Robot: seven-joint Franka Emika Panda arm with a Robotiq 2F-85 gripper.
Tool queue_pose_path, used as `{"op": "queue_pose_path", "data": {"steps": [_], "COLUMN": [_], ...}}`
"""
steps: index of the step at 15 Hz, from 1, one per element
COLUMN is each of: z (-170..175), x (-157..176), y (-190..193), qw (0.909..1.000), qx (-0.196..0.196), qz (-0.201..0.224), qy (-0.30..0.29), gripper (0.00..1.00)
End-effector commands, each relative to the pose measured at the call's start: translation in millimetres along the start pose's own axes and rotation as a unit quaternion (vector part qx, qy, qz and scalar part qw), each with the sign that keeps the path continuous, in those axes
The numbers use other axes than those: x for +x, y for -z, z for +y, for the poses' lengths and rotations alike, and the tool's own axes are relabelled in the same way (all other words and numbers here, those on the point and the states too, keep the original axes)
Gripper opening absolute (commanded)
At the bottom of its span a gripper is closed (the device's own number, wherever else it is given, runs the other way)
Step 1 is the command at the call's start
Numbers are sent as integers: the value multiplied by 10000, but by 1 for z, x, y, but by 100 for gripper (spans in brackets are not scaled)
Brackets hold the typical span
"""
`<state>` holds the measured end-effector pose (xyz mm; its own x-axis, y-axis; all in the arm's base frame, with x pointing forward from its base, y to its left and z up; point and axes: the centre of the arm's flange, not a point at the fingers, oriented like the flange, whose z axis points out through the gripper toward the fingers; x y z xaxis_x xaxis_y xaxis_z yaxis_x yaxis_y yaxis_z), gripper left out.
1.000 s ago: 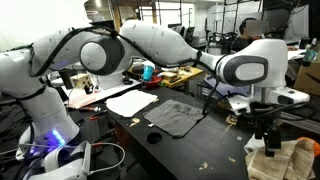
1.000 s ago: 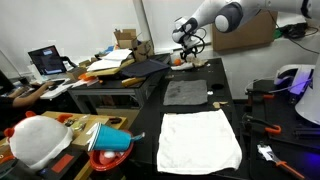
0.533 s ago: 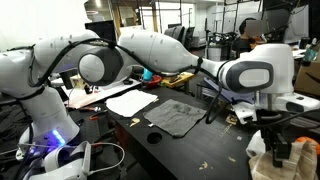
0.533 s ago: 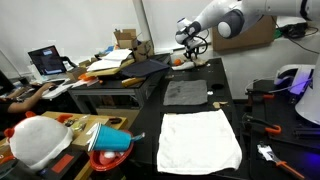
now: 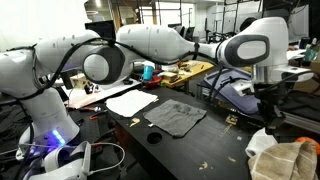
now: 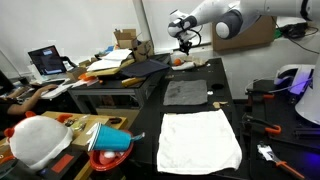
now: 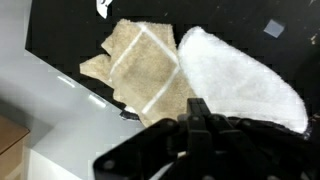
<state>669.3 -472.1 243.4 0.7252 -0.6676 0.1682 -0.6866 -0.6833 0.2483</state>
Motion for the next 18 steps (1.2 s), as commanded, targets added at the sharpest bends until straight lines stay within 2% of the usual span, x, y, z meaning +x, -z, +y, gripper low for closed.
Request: {"op": "queue_pose_path", "data": {"steps": [1, 4, 6, 8, 12, 18], "z": [-19, -41, -51, -47, -27, 3], "x": [-8, -32, -43, -47, -46, -32], "y": [21, 16, -1, -19, -54, -87], "qw": [9993, 9920, 9883, 9881, 9940, 9992], "qx": [-30, -237, -304, -526, -629, -389], "qz": [-274, -1164, -1421, -1413, -865, -98], "qy": [234, 417, 460, 312, 228, 79], "gripper": [0, 0, 0, 0, 0, 0]}}
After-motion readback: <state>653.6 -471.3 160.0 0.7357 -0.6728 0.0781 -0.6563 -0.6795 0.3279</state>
